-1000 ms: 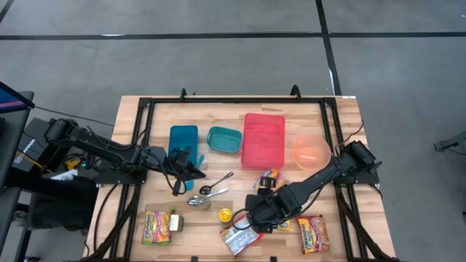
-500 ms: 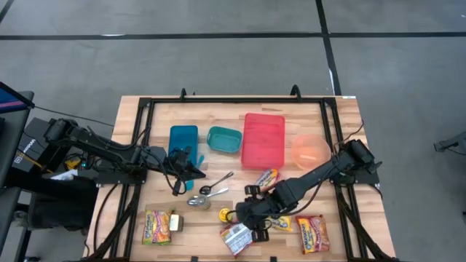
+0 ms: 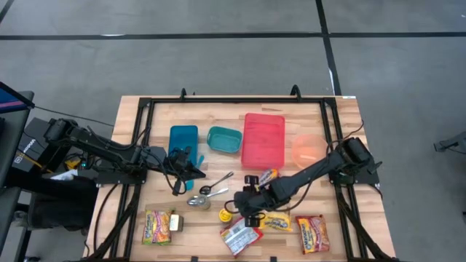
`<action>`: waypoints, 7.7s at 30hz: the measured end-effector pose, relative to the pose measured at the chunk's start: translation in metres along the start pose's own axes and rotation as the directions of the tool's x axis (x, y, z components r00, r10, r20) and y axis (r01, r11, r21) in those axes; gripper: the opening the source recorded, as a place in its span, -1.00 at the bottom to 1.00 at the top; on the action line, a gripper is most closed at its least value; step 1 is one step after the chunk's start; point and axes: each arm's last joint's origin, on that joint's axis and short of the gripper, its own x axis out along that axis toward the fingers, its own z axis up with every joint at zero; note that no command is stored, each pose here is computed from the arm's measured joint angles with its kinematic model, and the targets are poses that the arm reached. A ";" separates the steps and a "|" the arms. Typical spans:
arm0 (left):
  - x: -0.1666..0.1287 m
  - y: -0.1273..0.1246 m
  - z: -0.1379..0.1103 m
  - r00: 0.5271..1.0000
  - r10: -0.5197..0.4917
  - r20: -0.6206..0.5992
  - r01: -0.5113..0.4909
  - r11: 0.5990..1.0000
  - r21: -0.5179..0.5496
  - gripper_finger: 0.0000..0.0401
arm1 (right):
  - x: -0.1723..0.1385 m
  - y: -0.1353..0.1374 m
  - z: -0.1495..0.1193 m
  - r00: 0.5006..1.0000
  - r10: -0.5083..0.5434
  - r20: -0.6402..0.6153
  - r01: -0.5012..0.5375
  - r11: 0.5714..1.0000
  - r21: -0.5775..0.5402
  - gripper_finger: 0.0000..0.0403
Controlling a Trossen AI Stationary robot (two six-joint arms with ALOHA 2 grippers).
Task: Pick & Place Food Item
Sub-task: Put the light blue noodle pack into the red bin
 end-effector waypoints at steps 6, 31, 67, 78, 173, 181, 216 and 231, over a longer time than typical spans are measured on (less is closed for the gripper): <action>0.000 0.000 0.000 1.000 0.000 0.000 0.000 1.000 0.000 -1.00 | 0.006 -0.007 -0.007 0.999 -0.028 -0.031 0.029 0.999 0.022 -0.19; 0.000 0.000 0.000 1.000 -0.002 0.001 0.002 1.000 0.000 -1.00 | -0.074 -0.066 -0.109 0.996 -0.028 0.089 -0.019 0.874 0.486 -0.19; 0.000 0.000 0.000 1.000 0.000 0.001 0.000 1.000 0.000 -1.00 | -0.039 -0.092 -0.207 0.994 0.104 0.035 -0.096 0.671 0.735 -0.19; 0.000 0.000 0.000 1.000 0.000 0.000 0.000 1.000 0.000 -1.00 | -0.040 -0.091 -0.203 0.991 0.115 0.075 -0.134 0.695 0.706 -0.19; 0.000 0.000 0.000 1.000 0.000 0.000 0.000 1.000 0.004 -1.00 | -0.084 -0.183 -0.202 0.841 -0.261 -0.474 0.541 0.393 0.743 -0.99; 0.000 0.000 0.000 1.000 0.000 0.000 0.000 1.000 0.004 -1.00 | -0.081 -0.173 -0.196 0.896 -0.157 -0.415 0.436 0.488 0.757 -0.99; 0.000 0.000 0.000 1.000 0.000 -0.002 0.000 1.000 0.004 -1.00 | -0.053 -0.096 -0.199 0.995 0.091 0.029 -0.078 0.608 0.790 0.26; 0.000 0.000 0.000 1.000 0.000 -0.002 0.000 1.000 0.004 -1.00 | -0.031 -0.100 -0.226 0.981 0.123 0.150 -0.193 0.578 0.793 0.29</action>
